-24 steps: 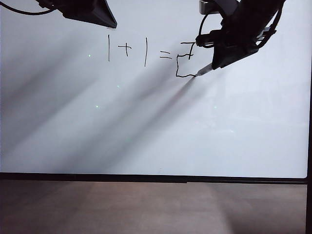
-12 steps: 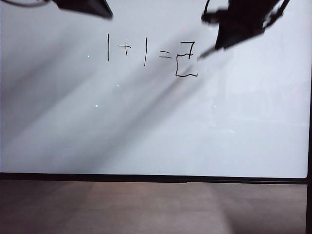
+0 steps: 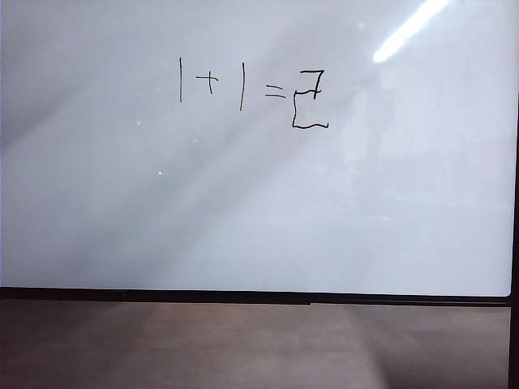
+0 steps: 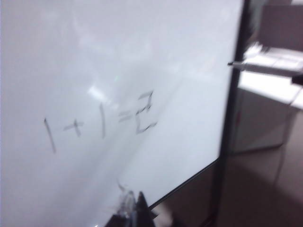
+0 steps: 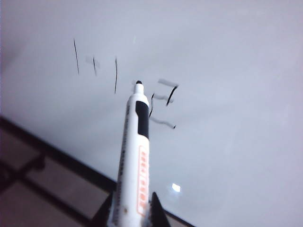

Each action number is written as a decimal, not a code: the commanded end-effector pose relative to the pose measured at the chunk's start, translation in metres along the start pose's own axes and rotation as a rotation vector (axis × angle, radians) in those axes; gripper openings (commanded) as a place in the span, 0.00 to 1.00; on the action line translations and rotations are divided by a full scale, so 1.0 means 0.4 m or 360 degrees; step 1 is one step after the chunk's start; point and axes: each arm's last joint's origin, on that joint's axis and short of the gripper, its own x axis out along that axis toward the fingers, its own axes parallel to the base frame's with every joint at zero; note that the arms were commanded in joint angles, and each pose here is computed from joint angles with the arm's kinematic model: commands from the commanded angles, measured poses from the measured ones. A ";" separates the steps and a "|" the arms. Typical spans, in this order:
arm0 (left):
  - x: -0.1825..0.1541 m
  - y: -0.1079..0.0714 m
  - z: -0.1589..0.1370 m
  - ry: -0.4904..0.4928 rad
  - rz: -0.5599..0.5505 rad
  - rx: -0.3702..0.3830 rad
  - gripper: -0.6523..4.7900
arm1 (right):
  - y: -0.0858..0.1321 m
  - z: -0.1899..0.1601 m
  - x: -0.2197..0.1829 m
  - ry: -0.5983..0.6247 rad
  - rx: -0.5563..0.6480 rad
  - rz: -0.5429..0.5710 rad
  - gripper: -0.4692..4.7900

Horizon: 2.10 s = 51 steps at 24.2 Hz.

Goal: Reach to the right to find the marker pen, pick it up, and write the answer to the math problem on the whiteboard.

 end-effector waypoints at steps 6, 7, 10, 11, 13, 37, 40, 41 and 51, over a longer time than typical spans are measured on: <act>-0.123 -0.031 -0.092 0.0157 -0.0136 -0.0093 0.11 | 0.026 -0.168 -0.210 -0.0350 0.0133 -0.0004 0.08; -0.131 -0.035 -0.121 0.0126 -0.0131 -0.0118 0.11 | 0.029 -0.200 -0.226 -0.0395 0.0131 -0.0006 0.08; -0.136 -0.041 -0.189 0.0019 -0.0076 -0.0199 0.11 | 0.035 -0.268 -0.230 -0.0432 0.0130 -0.0015 0.08; -0.128 -0.043 -0.226 -0.0050 -0.0076 -0.0226 0.11 | 0.036 -0.291 -0.211 -0.0350 0.0162 -0.0009 0.08; -0.108 -0.048 -0.289 -0.0068 -0.0080 -0.0360 0.11 | 0.038 -0.323 -0.176 -0.0304 0.0175 -0.0004 0.08; -0.033 -0.059 -0.554 0.0079 0.0060 -0.0380 0.11 | 0.053 -0.593 -0.052 0.0107 0.0324 -0.0044 0.09; -0.035 -0.059 -0.553 0.0067 0.0062 -0.0379 0.11 | 0.053 -0.593 -0.052 0.0108 0.0324 -0.0051 0.09; -0.037 -0.058 -0.551 0.0055 0.0065 -0.0377 0.11 | 0.053 -0.593 -0.052 0.0108 0.0324 -0.0051 0.09; -0.077 0.035 -0.548 -0.0049 0.0571 -0.0339 0.11 | 0.029 -0.590 -0.056 0.0056 0.0343 -0.0198 0.09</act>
